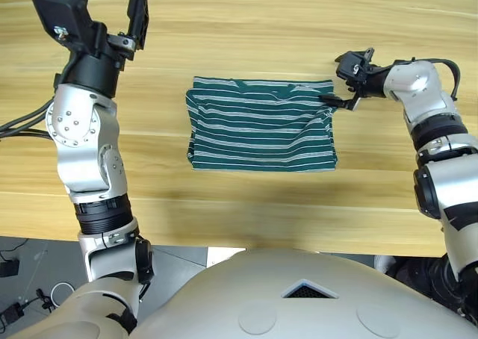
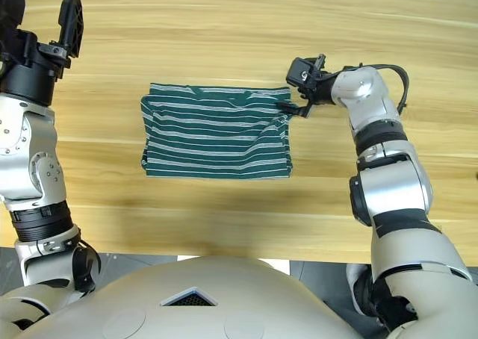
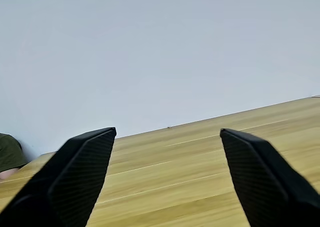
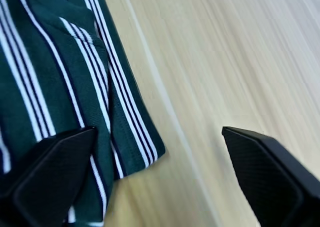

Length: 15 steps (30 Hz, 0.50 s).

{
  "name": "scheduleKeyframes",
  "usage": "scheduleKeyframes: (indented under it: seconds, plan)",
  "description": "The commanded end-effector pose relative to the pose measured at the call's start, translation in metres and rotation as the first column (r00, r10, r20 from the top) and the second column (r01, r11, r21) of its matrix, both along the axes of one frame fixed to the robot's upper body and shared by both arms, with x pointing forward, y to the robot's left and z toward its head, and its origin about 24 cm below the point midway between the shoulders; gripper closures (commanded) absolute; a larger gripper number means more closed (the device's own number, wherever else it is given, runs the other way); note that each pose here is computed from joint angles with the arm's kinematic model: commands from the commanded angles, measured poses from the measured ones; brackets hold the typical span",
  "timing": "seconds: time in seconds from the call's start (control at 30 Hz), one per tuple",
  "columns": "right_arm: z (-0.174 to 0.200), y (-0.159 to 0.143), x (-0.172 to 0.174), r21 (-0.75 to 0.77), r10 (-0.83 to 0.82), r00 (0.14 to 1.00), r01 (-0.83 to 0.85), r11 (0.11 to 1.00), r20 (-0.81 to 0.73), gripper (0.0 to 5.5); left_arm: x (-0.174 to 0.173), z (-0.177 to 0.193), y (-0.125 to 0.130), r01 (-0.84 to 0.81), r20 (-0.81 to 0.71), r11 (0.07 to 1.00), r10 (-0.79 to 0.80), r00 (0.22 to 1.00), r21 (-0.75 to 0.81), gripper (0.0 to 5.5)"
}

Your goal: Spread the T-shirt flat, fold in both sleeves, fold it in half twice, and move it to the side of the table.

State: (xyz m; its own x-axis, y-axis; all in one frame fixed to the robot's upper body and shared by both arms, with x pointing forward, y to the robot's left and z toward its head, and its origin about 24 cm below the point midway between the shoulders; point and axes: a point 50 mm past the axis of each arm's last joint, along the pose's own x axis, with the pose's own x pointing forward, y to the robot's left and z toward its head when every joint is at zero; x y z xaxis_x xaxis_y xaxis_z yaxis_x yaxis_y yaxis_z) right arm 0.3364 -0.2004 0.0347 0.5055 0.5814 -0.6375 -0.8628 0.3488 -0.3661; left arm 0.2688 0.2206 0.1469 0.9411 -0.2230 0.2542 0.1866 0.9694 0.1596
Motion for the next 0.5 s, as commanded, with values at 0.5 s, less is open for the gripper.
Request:
scheduleKeyframes:
  seconds: [0.5]
  plan:
    - [0.002,0.008,-0.131,0.369,0.203,0.91,-0.06,0.928,-0.362,0.85,0.0,-0.011,-0.016,0.089,-0.065,0.993,-0.094,0.993,-0.076,1.65]
